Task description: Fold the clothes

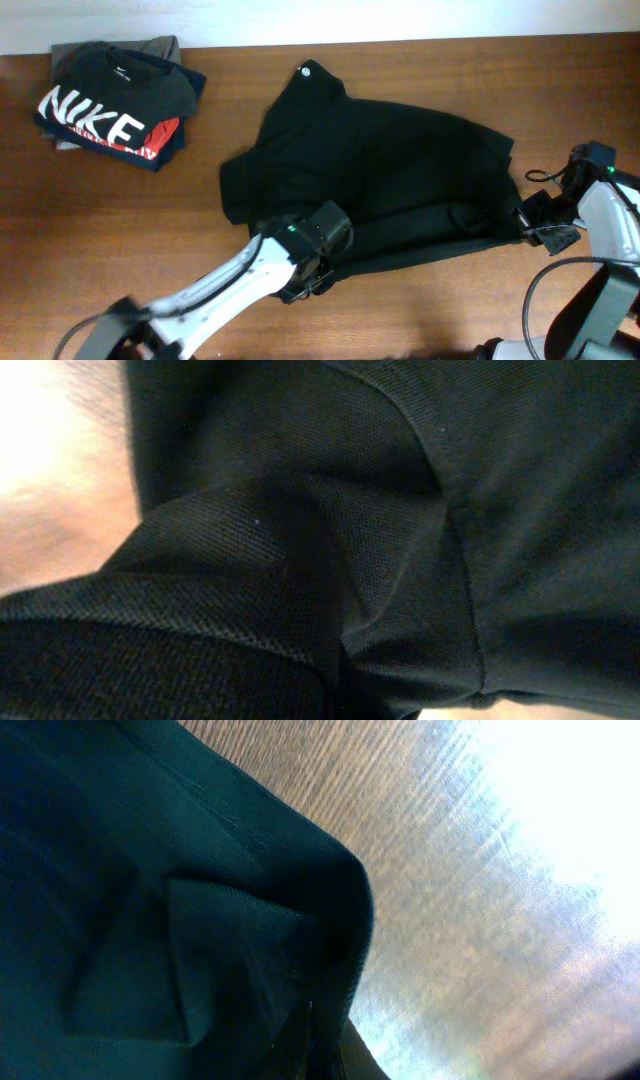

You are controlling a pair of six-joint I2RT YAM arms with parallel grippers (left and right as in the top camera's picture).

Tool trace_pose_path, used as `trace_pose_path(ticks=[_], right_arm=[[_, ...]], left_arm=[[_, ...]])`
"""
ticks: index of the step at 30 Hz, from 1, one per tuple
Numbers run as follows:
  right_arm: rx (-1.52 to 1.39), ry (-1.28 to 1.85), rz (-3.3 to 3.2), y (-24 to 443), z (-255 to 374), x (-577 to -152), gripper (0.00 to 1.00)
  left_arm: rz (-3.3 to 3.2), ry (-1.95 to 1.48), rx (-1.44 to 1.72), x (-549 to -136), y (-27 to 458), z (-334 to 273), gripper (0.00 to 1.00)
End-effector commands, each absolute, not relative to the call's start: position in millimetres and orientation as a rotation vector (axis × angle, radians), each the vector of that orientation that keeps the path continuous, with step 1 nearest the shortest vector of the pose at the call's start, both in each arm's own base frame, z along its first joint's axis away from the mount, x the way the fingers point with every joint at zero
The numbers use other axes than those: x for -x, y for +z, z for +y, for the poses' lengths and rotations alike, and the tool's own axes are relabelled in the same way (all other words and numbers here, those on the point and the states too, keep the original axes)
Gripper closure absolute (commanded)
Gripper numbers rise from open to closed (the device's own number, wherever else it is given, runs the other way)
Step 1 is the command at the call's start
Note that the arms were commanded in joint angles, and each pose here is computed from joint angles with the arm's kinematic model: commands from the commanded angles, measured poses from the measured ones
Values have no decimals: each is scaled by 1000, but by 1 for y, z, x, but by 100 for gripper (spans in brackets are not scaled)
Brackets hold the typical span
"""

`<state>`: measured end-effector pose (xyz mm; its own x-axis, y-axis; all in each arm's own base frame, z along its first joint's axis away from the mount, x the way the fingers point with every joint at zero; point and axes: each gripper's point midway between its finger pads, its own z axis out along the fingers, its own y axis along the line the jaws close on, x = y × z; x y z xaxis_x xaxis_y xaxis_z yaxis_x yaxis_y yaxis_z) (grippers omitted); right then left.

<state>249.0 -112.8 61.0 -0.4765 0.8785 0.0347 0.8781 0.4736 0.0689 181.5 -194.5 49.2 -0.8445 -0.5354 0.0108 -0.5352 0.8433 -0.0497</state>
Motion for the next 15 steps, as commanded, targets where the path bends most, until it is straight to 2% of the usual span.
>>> trace_pose_path(ticks=[1, 12, 15], right_arm=[[-1600, 99, 2654, 79, -117, -247, 94], [-1650, 22, 2720, 84, -112, -221, 94], [-1657, 9, 2732, 84, -111, -217, 94]], left_arm=[[3006, -152, 834, -174, 79, -190, 99], [3043, -67, 814, -156, 89, -171, 99], [3016, -41, 808, -160, 89, -167, 92]])
